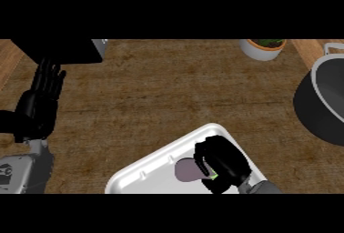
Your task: Pick the eggplant from the tray and place it in the pot
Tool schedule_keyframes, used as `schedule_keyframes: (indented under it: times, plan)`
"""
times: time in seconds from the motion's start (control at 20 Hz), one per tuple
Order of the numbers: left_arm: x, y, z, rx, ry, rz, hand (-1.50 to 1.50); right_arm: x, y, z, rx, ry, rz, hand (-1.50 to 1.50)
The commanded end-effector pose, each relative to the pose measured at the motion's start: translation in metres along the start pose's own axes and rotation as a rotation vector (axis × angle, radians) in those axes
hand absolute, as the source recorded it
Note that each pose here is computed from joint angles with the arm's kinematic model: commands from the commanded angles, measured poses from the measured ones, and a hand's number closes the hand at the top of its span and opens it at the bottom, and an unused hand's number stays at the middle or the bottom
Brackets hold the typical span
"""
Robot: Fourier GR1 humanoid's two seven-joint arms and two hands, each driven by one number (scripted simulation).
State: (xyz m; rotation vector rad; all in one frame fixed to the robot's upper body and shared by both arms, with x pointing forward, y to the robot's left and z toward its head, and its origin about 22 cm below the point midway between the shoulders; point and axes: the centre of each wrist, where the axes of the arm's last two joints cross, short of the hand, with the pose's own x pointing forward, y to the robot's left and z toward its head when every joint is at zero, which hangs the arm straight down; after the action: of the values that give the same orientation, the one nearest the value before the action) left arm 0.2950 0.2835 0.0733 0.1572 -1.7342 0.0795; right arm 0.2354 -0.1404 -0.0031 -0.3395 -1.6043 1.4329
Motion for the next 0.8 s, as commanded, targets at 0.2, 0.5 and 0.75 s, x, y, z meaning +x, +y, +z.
schedule_keyframes:
  times: [0.2,0.5,0.75]
  plan:
    - [-0.014,0.007,0.012,0.034,0.012,-0.009,0.0,0.046,-0.024,0.075,-0.386,0.171,0.183,1.5]
    - [0.008,-0.003,0.017,-0.016,-0.022,0.004,0.0,0.058,-0.082,0.127,-0.708,0.316,0.188,1.5]
    - [0.003,-0.018,0.009,-0.026,-0.02,0.012,0.0,0.056,-0.132,0.168,-0.848,0.378,0.214,1.5]
